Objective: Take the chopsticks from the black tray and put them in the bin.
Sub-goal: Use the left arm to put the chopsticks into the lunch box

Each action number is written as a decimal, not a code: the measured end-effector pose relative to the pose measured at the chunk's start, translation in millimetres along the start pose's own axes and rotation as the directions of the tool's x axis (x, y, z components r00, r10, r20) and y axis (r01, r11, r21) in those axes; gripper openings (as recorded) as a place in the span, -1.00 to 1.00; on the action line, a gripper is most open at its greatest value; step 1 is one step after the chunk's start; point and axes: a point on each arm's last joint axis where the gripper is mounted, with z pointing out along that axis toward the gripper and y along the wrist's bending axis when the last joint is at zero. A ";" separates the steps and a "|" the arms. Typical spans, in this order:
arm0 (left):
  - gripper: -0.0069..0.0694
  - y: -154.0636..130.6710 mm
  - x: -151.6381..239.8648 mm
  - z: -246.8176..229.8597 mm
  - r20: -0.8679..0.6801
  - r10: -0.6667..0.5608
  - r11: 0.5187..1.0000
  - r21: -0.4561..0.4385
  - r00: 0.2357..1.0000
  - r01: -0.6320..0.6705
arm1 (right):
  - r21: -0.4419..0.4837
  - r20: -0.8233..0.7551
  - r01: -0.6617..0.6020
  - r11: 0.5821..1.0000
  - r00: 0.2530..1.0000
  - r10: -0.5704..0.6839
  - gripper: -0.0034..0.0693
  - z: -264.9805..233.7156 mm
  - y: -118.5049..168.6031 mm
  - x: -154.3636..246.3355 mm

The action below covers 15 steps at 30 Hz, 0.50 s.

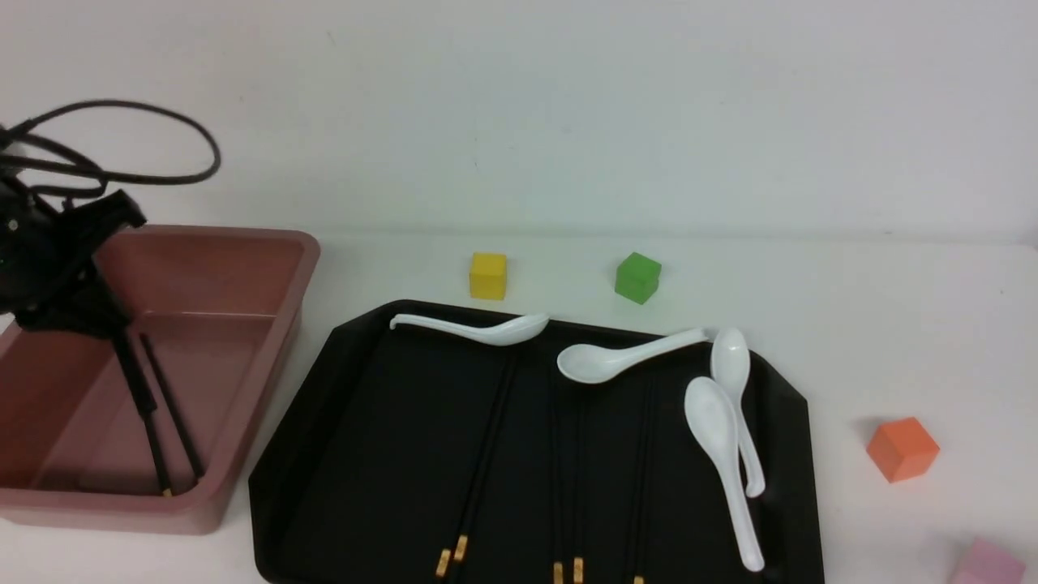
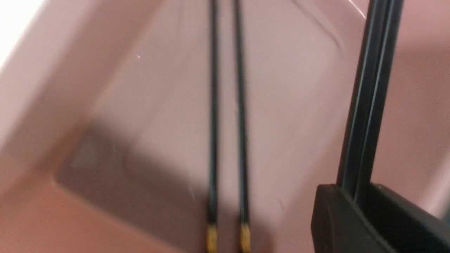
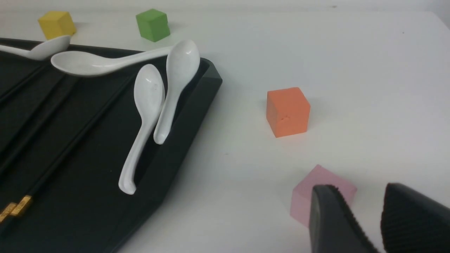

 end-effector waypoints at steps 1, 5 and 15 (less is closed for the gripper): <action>-0.61 1.5 -1.2 4.9 -0.004 -0.007 1.000 -0.003 1.000 0.007 | 0.000 0.000 0.000 1.000 1.000 0.000 -0.25 0.0 0.0 0.0; -0.39 8.5 -6.7 33.8 -0.017 -0.028 0.999 -0.021 0.999 0.027 | 0.000 0.000 0.000 1.000 1.000 0.000 -0.25 0.0 0.0 0.0; 0.09 3.9 6.6 8.7 -0.111 0.079 0.997 0.006 0.991 -0.078 | 0.000 0.000 0.000 1.000 1.000 0.000 -0.25 0.0 0.0 0.0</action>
